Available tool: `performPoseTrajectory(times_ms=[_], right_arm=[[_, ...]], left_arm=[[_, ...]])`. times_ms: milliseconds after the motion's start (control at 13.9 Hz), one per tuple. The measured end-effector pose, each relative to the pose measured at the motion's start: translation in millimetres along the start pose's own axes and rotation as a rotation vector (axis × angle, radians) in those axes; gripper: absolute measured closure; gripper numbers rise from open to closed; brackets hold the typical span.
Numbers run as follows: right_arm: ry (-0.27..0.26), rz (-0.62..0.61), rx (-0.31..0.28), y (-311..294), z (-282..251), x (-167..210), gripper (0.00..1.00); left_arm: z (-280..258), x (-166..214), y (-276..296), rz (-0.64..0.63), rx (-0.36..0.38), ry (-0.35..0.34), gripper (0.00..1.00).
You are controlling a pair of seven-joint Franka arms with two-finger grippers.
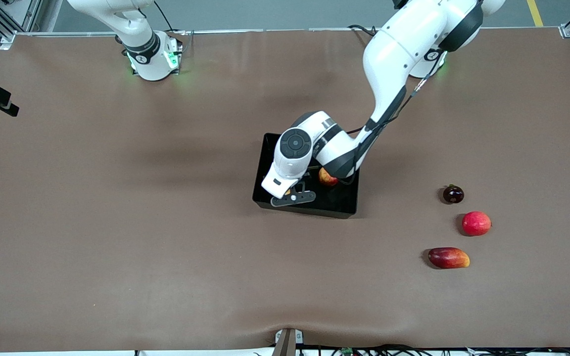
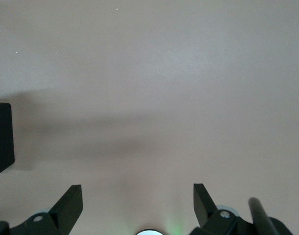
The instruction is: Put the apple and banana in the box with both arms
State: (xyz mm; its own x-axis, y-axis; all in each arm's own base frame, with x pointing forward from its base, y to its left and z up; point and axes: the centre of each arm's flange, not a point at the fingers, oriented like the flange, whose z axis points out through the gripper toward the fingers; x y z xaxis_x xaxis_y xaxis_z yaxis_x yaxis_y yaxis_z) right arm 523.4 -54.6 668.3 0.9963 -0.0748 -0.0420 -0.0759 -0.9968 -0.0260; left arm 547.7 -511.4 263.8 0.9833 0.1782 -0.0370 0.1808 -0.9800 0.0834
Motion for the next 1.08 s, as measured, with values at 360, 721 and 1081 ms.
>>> performPoseTrajectory(times_ms=[360,721,1081], right_arm=[[0.0,0.003,0.006,1.3,0.3,0.3,0.0],[0.001,0.004,0.011,1.6,0.3,0.5,0.0],[0.001,0.011,0.012,5.1,0.9,0.9,0.0]], left_arm=[[-208.4,54.8,-79.2,-0.051,0.03,0.116,0.0],[-362.5,86.8,-232.7,0.037,0.117,0.148,0.0],[-419.8,87.4,-330.1,0.08,0.156,0.119,0.0]])
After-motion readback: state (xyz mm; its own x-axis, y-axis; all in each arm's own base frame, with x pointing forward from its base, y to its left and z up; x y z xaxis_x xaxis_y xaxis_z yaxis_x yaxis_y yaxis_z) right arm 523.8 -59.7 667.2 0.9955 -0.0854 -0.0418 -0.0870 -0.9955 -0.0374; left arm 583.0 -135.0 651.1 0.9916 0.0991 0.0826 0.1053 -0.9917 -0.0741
